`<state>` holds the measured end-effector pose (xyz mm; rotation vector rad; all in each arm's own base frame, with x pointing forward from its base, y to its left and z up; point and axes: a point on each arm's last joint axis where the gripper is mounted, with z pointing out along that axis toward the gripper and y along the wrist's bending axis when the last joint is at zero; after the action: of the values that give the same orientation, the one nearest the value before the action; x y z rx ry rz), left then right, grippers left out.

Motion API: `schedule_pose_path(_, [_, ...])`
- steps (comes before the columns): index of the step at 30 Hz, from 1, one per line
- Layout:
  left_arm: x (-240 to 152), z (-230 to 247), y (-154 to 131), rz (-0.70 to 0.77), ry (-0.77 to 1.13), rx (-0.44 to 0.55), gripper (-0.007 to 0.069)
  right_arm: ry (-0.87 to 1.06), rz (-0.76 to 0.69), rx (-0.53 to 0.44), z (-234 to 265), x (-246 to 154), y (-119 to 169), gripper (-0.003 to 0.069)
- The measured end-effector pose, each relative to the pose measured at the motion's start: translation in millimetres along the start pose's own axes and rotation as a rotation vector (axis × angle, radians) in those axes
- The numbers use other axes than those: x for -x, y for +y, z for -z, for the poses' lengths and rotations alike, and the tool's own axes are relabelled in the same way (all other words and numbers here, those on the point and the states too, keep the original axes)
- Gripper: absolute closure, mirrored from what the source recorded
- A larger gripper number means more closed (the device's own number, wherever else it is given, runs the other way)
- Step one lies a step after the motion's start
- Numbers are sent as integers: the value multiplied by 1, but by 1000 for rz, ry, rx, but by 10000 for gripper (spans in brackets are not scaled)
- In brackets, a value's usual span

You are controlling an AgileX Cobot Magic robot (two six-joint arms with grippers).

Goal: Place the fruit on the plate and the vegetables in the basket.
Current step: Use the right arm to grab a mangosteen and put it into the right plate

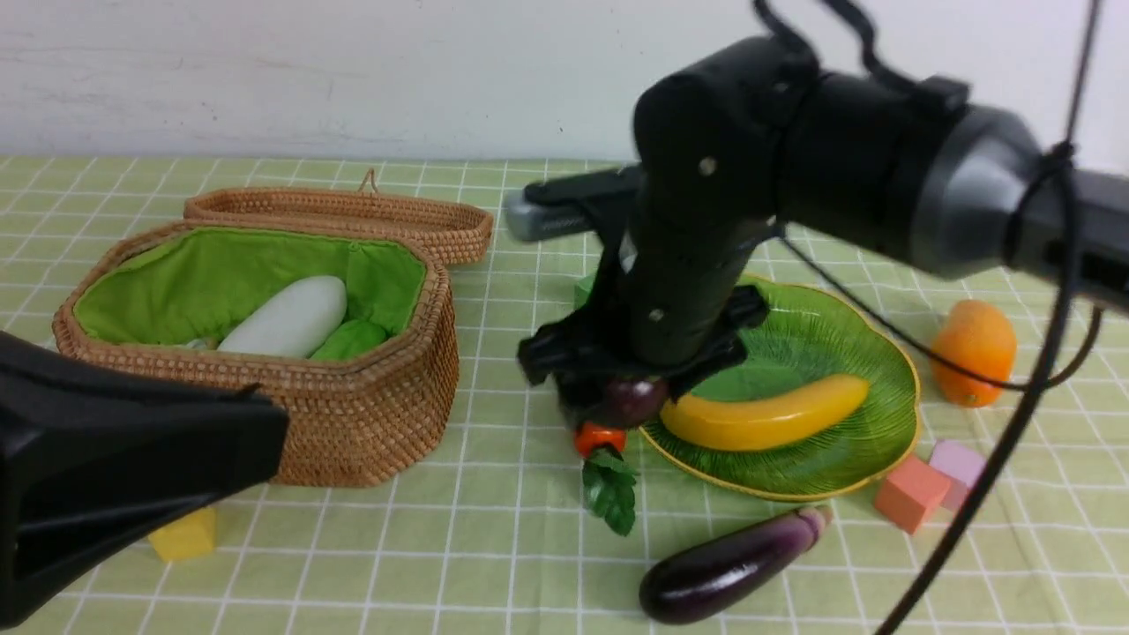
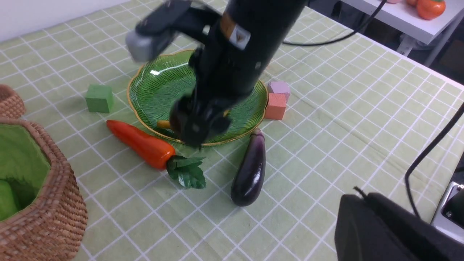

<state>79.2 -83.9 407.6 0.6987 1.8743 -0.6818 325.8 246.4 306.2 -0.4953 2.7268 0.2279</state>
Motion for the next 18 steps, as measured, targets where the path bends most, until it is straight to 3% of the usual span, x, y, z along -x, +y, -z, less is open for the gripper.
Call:
schedule_pose_path(6, [0,0,0,-8,0,0,638,-100,-218,-106,-20,30,-108,69])
schedule_pose_path(8, [0,0,0,-10,0,0,638,-104,-246,-118,-40,34,-128,69])
schedule_pose_path(15, [0,0,0,-10,0,0,638,-138,-251,-120,-73,40,-147,66])
schedule_pose_path(18, [0,0,0,-10,0,0,638,-152,-234,-125,-73,41,-148,3])
